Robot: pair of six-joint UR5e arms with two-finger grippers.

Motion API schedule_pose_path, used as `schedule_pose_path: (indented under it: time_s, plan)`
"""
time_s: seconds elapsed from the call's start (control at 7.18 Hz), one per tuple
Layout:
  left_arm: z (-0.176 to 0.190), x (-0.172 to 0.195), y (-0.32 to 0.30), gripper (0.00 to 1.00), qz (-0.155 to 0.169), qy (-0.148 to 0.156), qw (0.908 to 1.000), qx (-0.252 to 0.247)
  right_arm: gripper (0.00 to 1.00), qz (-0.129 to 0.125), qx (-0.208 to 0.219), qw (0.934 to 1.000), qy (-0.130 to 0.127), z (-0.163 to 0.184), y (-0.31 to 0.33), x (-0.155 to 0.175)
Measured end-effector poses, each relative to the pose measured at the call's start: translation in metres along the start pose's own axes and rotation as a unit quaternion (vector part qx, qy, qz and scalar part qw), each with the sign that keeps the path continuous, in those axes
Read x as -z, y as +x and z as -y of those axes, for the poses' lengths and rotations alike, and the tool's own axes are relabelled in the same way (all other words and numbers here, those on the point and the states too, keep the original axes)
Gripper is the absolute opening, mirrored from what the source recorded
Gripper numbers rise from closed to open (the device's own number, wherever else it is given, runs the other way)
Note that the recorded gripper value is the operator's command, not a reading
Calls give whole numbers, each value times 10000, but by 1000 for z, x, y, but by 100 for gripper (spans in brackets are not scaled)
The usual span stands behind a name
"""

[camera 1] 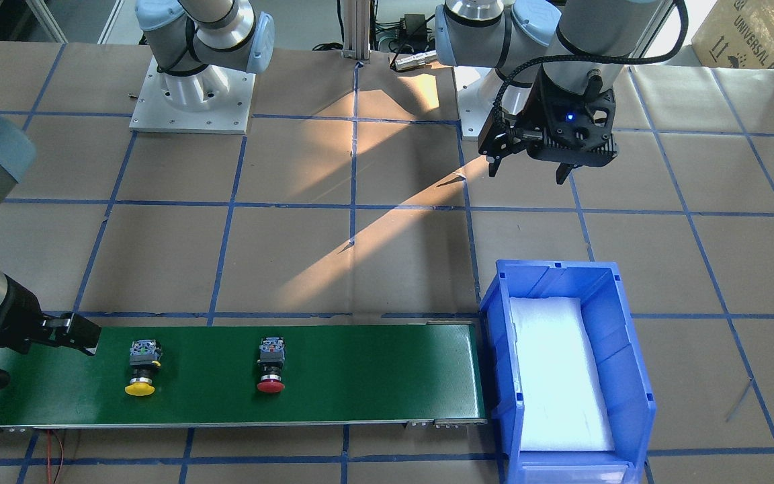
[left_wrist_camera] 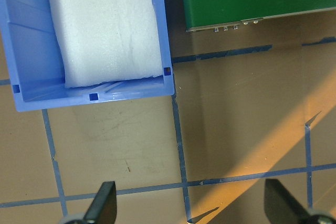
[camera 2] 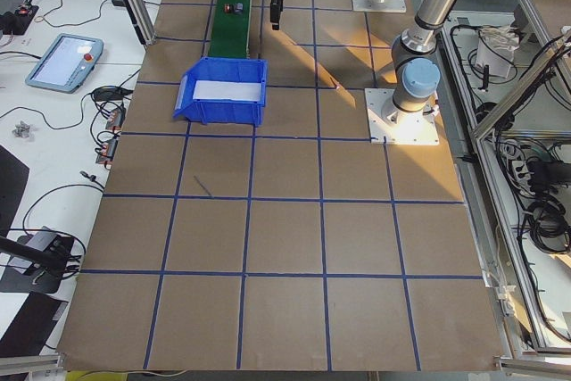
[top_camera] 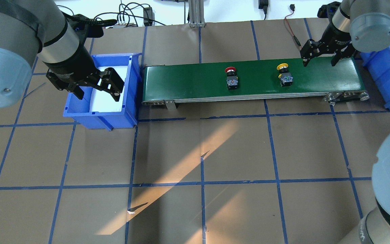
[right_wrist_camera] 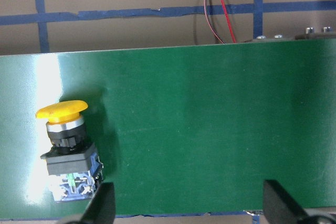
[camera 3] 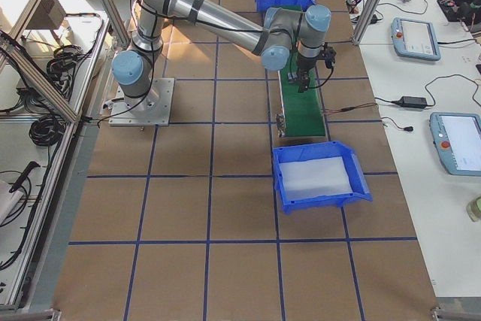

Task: Transport two buttons from left to right
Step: 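Move the right gripper down over the yellow button on the belt, then close the right gripper on the yellow button and lift it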

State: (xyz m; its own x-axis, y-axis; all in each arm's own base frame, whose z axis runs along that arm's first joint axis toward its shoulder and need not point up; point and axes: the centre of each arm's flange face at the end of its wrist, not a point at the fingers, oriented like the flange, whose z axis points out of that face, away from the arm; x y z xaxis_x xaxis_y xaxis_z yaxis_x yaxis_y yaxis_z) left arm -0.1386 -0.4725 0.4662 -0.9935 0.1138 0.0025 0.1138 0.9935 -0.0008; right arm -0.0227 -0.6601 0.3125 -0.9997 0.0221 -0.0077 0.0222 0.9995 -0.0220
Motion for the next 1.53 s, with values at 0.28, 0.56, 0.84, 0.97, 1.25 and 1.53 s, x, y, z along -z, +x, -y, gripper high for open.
schedule_pose_path:
  time_s: [0.28,0.56,0.84,0.97,1.25,1.53]
  plan:
    - [0,0,0,100,1,-3,10000,-8,100,-5,36,10000,-42,-1,-4,-7]
    - [0,0,0,100,1,-5,10000,-9,100,13,33,10000,-43,-1,-9,-9]
    - [0,-1,0,100,3,-7,10000,-8,100,10,90,10000,-32,2,-18,-15]
    - [0,-1,0,100,1,-8,10000,-6,100,11,117,9999,-33,2,-20,-17]
    - [0,-1,0,100,-1,-8,10000,-3,100,16,161,9999,-54,2,-22,-20]
    - [-1,0,0,100,0,-2,10000,-7,100,41,172,9997,-147,4,-22,-32]
